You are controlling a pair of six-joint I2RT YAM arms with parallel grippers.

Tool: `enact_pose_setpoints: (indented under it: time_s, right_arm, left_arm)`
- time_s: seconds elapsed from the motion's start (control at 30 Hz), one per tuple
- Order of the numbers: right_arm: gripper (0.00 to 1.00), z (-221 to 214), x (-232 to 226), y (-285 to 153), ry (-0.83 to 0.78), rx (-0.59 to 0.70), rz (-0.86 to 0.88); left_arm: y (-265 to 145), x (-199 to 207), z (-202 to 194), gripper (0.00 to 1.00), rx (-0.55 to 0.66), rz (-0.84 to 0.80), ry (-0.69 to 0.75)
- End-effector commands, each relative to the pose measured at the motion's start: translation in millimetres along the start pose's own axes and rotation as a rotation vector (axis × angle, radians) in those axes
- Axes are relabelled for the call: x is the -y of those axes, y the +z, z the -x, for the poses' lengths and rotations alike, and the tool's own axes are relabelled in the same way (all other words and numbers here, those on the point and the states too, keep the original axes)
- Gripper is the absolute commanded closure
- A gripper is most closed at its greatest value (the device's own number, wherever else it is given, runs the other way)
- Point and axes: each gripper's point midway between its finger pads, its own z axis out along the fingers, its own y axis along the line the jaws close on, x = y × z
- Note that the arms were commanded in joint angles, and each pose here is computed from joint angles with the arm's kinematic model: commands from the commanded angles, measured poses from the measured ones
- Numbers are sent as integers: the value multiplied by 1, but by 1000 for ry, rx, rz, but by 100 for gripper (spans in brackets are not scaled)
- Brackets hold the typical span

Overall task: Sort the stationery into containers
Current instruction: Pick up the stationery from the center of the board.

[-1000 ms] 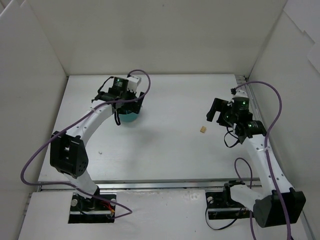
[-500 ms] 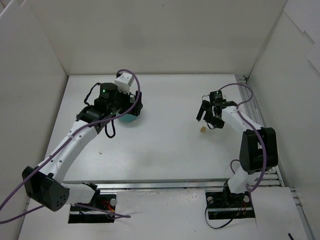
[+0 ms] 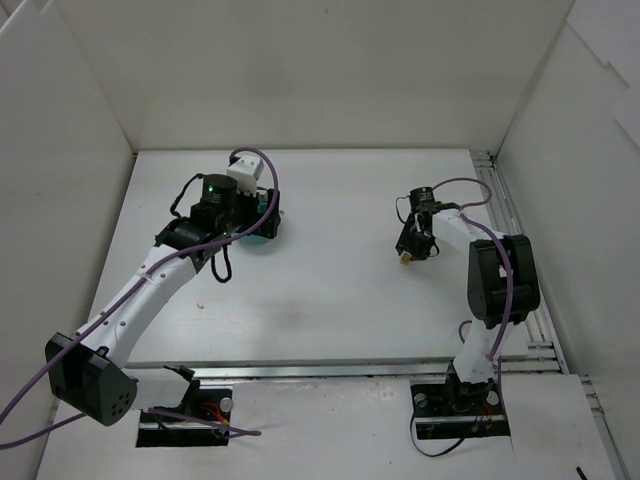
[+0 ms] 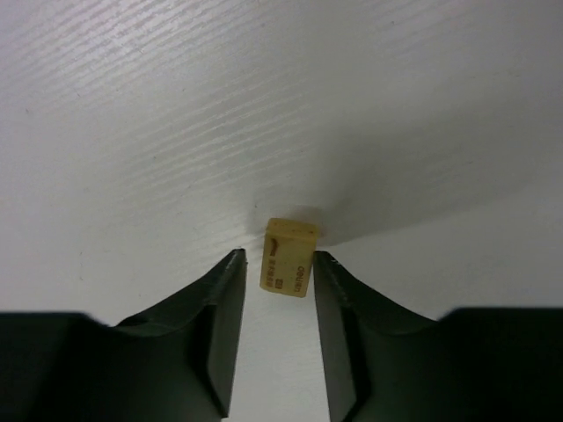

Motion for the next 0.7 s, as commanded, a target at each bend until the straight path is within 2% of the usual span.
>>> enact_pose_setpoints:
  time_s: [0.0, 0.1, 0.27, 0.37, 0.53, 0.57, 0.6, 0.63, 0.67]
  right_arm:
    - [70, -1, -10, 1, 11, -18, 17]
    - [76, -1, -13, -1, 5, -22, 31]
    - [74, -4, -14, -1, 0, -30, 35]
    - [83, -4, -19, -7, -15, -28, 61]
    - [88, 15, -78, -59, -240, 87, 308]
    - [88, 7, -97, -74, -277, 62, 427]
    - [88, 15, -119, -98, -312, 122, 547]
    - [88, 9, -131, -111, -349, 126, 651]
    - [89, -7, -153, -138, -433, 108, 835]
  left_arm:
    - [-14, -1, 35, 1, 113, 8, -24]
    - [-15, -8, 33, 1, 105, 21, -32]
    - [-21, -6, 34, 1, 107, 9, -22]
    - [-25, -9, 32, 0, 112, 14, -28]
    - [-24, 22, 34, 0, 121, -165, -3]
    - [-26, 38, 33, 0, 115, -261, 3]
    - [-24, 48, 36, 0, 133, -318, 8]
    - [-22, 56, 35, 0, 132, -368, 8]
    - [-24, 69, 33, 0, 127, -450, 1]
